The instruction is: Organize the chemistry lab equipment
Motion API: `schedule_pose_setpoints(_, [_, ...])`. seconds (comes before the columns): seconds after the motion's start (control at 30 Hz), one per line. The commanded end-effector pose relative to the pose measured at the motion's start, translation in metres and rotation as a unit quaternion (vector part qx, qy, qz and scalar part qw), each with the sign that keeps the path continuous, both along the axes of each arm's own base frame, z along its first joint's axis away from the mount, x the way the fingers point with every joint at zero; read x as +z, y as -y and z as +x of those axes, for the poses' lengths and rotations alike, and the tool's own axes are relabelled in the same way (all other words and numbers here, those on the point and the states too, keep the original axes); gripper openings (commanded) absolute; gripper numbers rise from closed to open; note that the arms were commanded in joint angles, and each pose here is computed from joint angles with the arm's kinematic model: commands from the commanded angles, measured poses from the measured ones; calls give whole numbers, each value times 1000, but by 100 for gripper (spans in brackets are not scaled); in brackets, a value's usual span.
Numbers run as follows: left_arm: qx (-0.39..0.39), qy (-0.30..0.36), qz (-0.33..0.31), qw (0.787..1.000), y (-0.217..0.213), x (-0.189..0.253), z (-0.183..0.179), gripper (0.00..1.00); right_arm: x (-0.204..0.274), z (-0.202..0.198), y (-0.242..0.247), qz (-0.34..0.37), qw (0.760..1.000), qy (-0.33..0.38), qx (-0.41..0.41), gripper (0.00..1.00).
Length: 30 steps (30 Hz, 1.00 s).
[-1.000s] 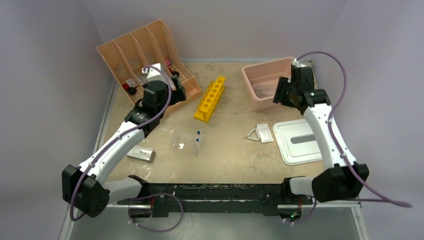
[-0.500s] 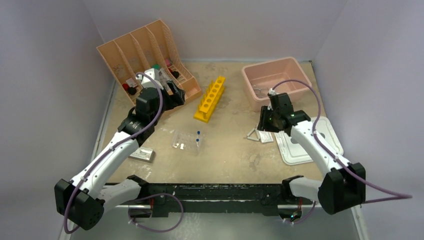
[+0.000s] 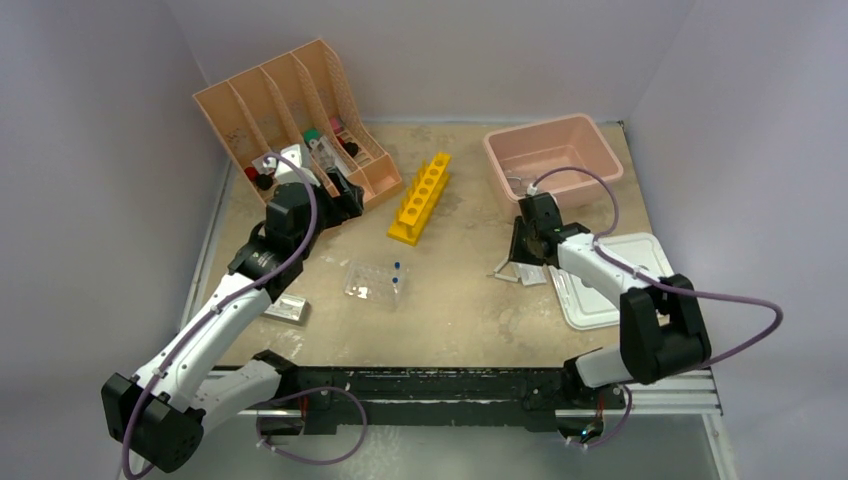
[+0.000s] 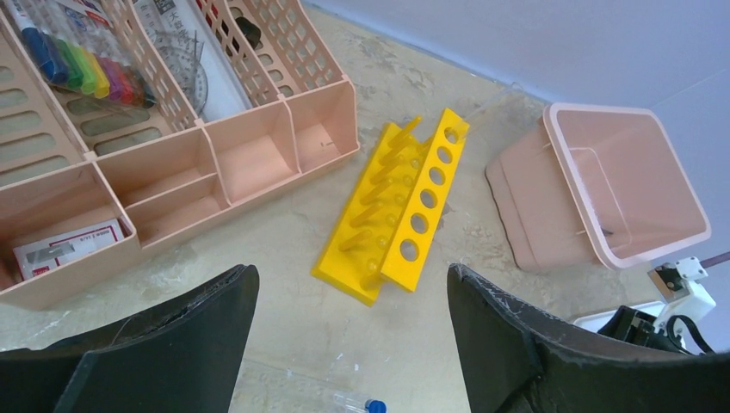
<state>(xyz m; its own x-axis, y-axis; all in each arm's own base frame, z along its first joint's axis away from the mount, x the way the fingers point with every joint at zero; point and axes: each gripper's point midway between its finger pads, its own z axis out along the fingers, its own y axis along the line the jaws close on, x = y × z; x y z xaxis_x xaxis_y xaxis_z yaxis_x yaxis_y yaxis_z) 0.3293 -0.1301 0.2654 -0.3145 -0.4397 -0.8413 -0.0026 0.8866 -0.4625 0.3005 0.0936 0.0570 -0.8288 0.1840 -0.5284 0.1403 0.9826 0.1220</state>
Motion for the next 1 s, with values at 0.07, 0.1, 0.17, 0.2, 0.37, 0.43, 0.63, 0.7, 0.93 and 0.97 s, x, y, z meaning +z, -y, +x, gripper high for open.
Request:
schedule_pose_setpoints(0.07, [16, 17, -8, 1000, -6, 10, 3, 79, -13, 10, 0, -6, 1000, 9, -17, 32])
schedule_pose_setpoints(0.1, [16, 17, -7, 1000, -6, 10, 4, 79, -15, 9, 0, -7, 1000, 6, -19, 32])
schedule_pose_setpoints(0.17, [16, 16, -4, 1000, -6, 10, 4, 79, -19, 7, 1, -8, 1000, 2, -20, 32])
schedule_pose_setpoints(0.2, [16, 16, -3, 1000, -6, 10, 4, 79, -22, 6, 1, -8, 1000, -1, -20, 32])
schedule_pose_setpoints(0.37, [19, 16, 1, 1000, -7, 9, 5, 80, -34, 1, -2, -8, 1000, -20, -18, 27])
schedule_pose_setpoints(0.43, [20, 17, 2, 1000, -8, 9, 5, 80, -36, 1, -4, -6, 1000, -23, -13, 25])
schedule_pose_setpoints(0.63, [22, 14, 4, 1000, -10, 8, 4, 80, -37, 3, -14, -3, 1000, -25, 8, 19])
schedule_pose_setpoints(0.7, [23, 14, 4, 1000, -10, 7, 3, 80, -38, 2, -17, -6, 1000, -26, 12, 19])
schedule_pose_setpoints(0.93, [24, 14, 3, 1000, -11, 6, 2, 80, -45, 0, -15, -29, 999, -39, 5, 24])
schedule_pose_setpoints(0.97, [24, 14, 4, 1000, -11, 6, 2, 80, -44, 0, -15, -31, 999, -38, 4, 23])
